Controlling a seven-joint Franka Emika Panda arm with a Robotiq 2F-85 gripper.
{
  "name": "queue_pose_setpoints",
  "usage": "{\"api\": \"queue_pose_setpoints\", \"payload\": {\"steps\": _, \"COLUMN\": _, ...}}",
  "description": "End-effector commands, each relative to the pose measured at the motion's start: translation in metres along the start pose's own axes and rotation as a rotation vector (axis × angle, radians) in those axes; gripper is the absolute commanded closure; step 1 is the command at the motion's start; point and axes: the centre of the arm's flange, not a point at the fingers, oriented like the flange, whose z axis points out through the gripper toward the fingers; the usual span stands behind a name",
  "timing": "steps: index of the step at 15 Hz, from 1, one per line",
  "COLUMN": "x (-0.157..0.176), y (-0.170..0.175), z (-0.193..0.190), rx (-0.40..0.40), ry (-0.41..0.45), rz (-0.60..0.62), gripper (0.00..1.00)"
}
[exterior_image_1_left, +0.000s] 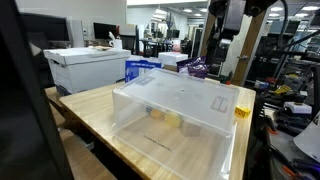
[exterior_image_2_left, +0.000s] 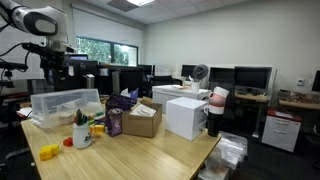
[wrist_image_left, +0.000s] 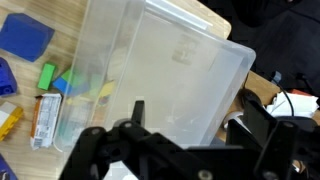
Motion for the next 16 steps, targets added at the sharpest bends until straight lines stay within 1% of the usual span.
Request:
{"api": "queue_pose_setpoints", "payload": {"steps": 1, "x": 0.024, "y": 0.007, "z": 0.022, "rx": 0.032, "ry": -0.028, "rz": -0.047, "gripper": 0.00}}
{"api": "queue_pose_setpoints", "payload": {"steps": 3, "x": 0.028, "y": 0.014, "z": 0.030, "rx": 0.038, "ry": -0.045, "rz": -0.044, "gripper": 0.00}}
{"api": "queue_pose_setpoints", "payload": {"steps": 6, "x": 0.033, "y": 0.023, "z": 0.042, "rx": 0.019, "ry": -0.067, "rz": -0.015, "gripper": 0.00}}
{"api": "queue_pose_setpoints", "payload": {"steps": 10, "x": 0.036, "y": 0.032, "z": 0.060, "rx": -0.039, "ry": -0.099, "rz": 0.032, "gripper": 0.00}}
{"api": "queue_pose_setpoints", "payload": {"steps": 16, "x": 0.039, "y": 0.042, "z": 0.070, "rx": -0.137, "ry": -0.104, "rz": 0.105, "gripper": 0.00}}
